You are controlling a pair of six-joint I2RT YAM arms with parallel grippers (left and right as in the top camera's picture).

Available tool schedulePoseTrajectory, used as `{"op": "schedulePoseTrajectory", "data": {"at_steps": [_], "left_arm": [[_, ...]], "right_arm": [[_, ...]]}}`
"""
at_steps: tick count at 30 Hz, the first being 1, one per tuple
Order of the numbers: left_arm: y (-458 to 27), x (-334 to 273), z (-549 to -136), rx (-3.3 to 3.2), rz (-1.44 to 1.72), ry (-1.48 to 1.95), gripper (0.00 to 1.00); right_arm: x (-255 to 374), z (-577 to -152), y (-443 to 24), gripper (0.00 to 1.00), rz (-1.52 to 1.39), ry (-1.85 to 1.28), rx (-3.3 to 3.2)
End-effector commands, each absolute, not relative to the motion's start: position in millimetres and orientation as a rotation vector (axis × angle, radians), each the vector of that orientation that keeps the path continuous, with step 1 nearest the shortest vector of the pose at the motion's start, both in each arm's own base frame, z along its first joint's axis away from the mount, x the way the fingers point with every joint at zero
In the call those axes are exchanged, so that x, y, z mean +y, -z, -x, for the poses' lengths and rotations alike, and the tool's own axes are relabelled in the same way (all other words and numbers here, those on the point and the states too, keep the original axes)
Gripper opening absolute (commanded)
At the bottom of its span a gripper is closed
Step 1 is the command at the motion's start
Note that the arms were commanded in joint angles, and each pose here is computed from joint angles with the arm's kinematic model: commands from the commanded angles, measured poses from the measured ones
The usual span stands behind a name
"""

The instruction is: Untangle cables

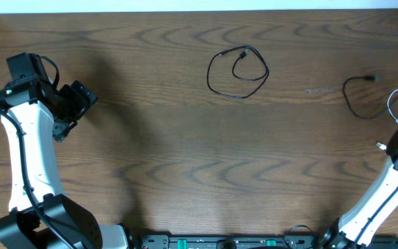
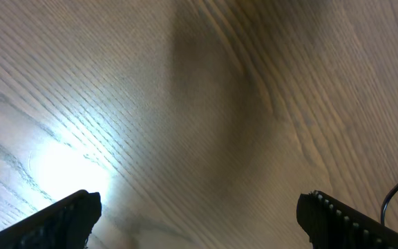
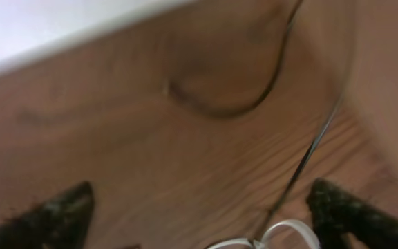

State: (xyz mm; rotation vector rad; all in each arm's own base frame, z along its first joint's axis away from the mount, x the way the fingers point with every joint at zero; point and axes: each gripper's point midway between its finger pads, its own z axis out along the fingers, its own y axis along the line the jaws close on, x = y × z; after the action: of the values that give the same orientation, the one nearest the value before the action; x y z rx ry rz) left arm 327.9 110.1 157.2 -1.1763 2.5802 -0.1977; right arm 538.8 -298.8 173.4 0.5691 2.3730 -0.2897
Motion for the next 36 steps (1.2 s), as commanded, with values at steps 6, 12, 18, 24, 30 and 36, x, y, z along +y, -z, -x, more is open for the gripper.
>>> {"op": "schedulePoseTrajectory", "data": {"at_steps": [6,12,18,24,30,36], "left_arm": [[-160,111,-330,2.571,1.179,0.195,0.96],[-160,110,-330,2.572,1.176,0.197,0.96],[-160,94,-336,2.597,1.109,0.207,0.96],[-157,78,-343,2.621,1.038,0.217,0.96],[-156,70,-344,2.634,1.009,0.224,0.96],[-156,69,-344,2.637,1.004,0.223,0.96]], "right_arm": [[-253,-549,-218,0.99,-0.568,0.157,2.3],[-154,-558,-275,0.99,-0.248,-0.188,2.254],[-51,-556,-255,0.99,-0.062,-0.358,2.381],[53,-537,-193,0.99,0.197,-0.325,2.622],[111,-507,-121,0.63,0.177,-0.305,2.88],[114,-505,-67,0.55,-0.005,-0.048,2.982]]}}
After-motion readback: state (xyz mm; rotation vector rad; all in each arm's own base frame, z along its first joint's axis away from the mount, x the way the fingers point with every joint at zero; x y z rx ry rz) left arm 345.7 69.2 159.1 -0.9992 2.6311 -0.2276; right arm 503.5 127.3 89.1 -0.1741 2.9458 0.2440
